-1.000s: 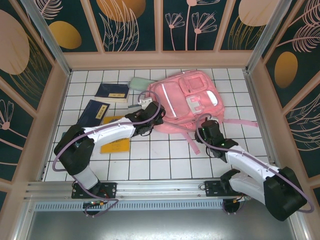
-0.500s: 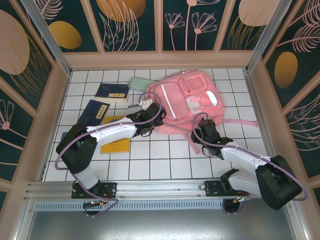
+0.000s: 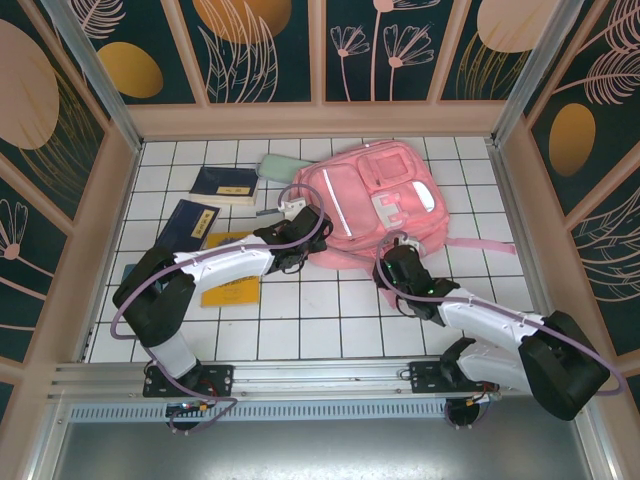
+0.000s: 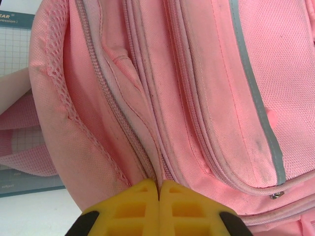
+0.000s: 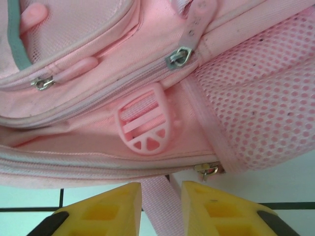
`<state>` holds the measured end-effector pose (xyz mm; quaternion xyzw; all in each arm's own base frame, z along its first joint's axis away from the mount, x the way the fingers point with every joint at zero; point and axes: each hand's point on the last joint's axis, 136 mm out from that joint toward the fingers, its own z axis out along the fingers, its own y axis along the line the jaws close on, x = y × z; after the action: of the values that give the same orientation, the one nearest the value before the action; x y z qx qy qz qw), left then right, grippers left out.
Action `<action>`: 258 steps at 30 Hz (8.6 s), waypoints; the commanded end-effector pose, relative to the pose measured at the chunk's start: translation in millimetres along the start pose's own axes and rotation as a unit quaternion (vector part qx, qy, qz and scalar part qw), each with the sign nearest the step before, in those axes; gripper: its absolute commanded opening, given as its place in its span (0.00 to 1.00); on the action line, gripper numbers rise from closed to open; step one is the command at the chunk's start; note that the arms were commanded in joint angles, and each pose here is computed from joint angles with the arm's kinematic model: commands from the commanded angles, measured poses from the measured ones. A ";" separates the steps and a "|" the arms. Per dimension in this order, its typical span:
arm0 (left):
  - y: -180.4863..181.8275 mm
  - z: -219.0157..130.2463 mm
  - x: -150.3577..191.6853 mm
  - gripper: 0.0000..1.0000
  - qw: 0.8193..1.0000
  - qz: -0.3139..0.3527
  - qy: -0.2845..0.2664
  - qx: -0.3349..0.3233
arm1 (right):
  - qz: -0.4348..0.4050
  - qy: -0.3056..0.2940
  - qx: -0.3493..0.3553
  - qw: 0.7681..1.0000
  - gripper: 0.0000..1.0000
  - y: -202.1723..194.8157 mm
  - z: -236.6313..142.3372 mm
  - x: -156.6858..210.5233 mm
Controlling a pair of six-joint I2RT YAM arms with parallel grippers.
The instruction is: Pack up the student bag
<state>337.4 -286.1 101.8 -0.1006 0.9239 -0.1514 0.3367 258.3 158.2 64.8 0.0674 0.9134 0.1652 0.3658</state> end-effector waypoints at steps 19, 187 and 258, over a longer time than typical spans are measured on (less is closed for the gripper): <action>-21.0 -11.1 -34.6 0.00 0.999 0.006 -0.040 0.008 | 0.022 -0.040 0.029 0.999 0.25 -19.3 4.3 1.5; -17.3 -17.2 50.7 0.00 0.958 0.279 0.012 0.066 | 0.303 -0.140 0.068 0.940 0.00 -127.5 -37.5 -76.8; -39.1 10.5 31.7 0.00 0.964 0.242 0.032 0.110 | 0.234 -0.076 0.045 0.968 0.04 -94.1 -58.8 -30.8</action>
<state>329.9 -299.1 66.6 0.1333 0.9248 -0.1016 0.3415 233.8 29.7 83.5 0.3465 0.8437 0.1563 0.3791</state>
